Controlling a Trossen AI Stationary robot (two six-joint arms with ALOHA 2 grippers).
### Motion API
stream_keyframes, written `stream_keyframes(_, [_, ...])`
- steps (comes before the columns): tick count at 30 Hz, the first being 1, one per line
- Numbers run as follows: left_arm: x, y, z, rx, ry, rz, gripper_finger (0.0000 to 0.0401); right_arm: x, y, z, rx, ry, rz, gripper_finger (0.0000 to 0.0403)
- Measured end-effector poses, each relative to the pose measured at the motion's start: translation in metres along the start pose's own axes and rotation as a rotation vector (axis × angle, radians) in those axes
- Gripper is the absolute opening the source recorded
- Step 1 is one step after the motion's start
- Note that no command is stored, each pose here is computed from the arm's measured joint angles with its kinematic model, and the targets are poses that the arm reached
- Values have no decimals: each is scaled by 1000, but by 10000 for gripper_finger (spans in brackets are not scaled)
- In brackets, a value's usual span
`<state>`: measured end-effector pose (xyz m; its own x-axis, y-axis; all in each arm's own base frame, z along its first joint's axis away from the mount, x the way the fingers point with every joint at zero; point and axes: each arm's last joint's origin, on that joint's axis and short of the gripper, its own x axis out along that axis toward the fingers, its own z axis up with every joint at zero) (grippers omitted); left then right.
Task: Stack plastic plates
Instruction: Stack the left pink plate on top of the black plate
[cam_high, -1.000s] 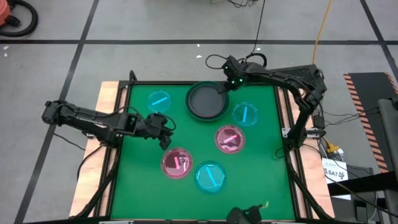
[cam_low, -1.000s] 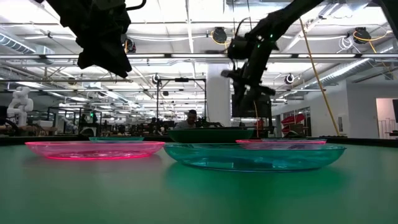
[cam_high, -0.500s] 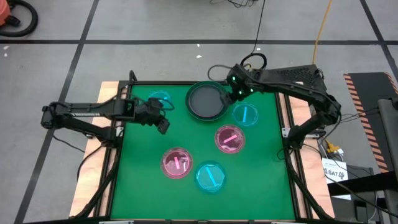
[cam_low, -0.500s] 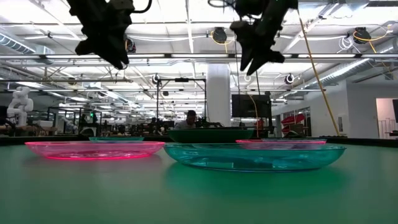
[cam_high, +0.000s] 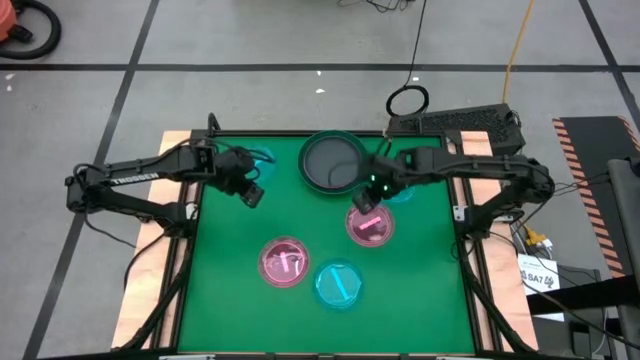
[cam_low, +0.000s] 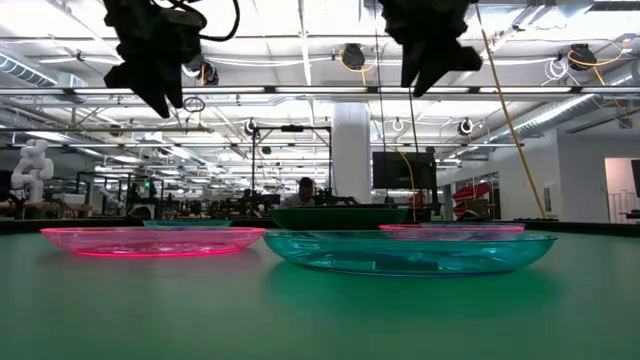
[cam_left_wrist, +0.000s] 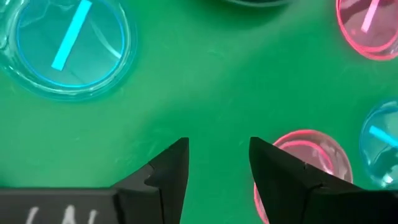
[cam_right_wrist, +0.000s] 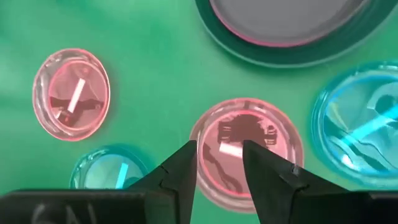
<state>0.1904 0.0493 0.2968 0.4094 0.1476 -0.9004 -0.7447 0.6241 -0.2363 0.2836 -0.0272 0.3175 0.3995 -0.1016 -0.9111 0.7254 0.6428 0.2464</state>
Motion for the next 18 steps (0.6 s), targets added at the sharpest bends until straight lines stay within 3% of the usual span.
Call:
stream_keyframes(8, [-2, -18, -18, 17, 41, -29, 175, -5, 22, -39, 3, -26, -120, 125])
stream_keyframes(18, [6, -26, -33, -50, 170, -120, 175, 9, 21, -75, -50, 157, -163, 125])
